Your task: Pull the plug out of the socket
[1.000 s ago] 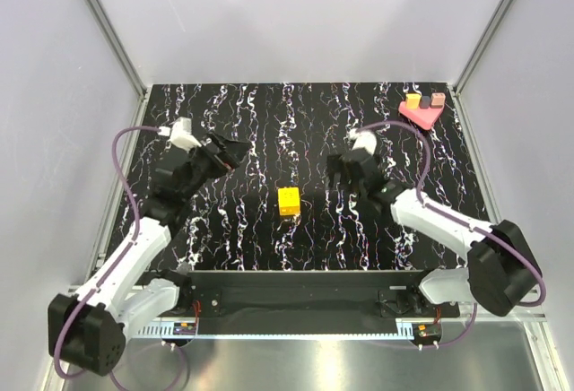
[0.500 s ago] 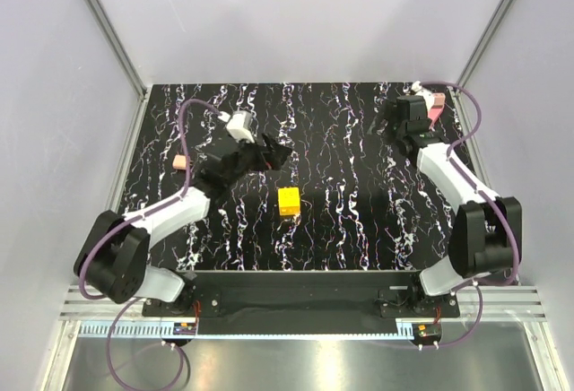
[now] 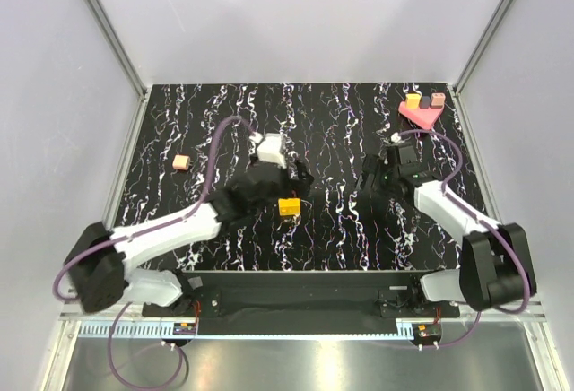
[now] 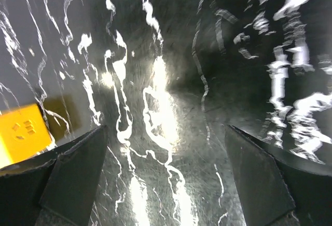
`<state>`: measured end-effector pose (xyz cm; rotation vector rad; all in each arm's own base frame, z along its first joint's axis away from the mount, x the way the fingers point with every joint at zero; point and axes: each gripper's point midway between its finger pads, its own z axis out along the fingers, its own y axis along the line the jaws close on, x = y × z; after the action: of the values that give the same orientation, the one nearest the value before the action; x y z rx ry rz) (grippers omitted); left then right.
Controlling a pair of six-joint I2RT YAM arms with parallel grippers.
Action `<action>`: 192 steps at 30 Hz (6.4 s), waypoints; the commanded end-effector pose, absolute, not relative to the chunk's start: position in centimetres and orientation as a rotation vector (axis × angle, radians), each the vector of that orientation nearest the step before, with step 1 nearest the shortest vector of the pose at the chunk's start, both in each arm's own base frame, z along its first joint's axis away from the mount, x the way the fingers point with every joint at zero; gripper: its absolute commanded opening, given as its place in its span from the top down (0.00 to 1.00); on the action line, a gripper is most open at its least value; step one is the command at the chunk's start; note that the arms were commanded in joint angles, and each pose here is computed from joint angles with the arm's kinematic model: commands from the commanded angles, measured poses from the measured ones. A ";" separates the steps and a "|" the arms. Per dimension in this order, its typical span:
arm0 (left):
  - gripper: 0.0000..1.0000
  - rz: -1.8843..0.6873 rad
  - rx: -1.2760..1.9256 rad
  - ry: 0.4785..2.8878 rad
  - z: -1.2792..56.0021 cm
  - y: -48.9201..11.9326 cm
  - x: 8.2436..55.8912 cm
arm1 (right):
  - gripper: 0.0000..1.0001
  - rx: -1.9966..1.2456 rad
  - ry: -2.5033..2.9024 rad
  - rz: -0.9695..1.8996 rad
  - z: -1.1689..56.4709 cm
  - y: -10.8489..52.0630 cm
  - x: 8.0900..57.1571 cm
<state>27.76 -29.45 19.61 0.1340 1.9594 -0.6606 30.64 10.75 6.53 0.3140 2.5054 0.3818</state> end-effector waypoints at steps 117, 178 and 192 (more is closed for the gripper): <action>0.01 -0.671 0.203 1.725 29.7 -27.1 47.6 | 0.06 1.112 1.821 0.386 13.9 -15.9 55.9; 0.05 -1.011 0.602 1.643 19.4 -43.8 46.2 | 0.80 1.226 1.903 0.748 6.0 -9.9 50.0; 0.08 -1.028 0.773 1.589 18.9 -46.8 42.4 | 0.80 1.122 2.094 0.780 3.4 -2.1 37.2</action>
<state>43.11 -45.44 15.69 0.6825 1.7334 -0.9762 39.77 -3.66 4.33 1.2100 1.9988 0.8222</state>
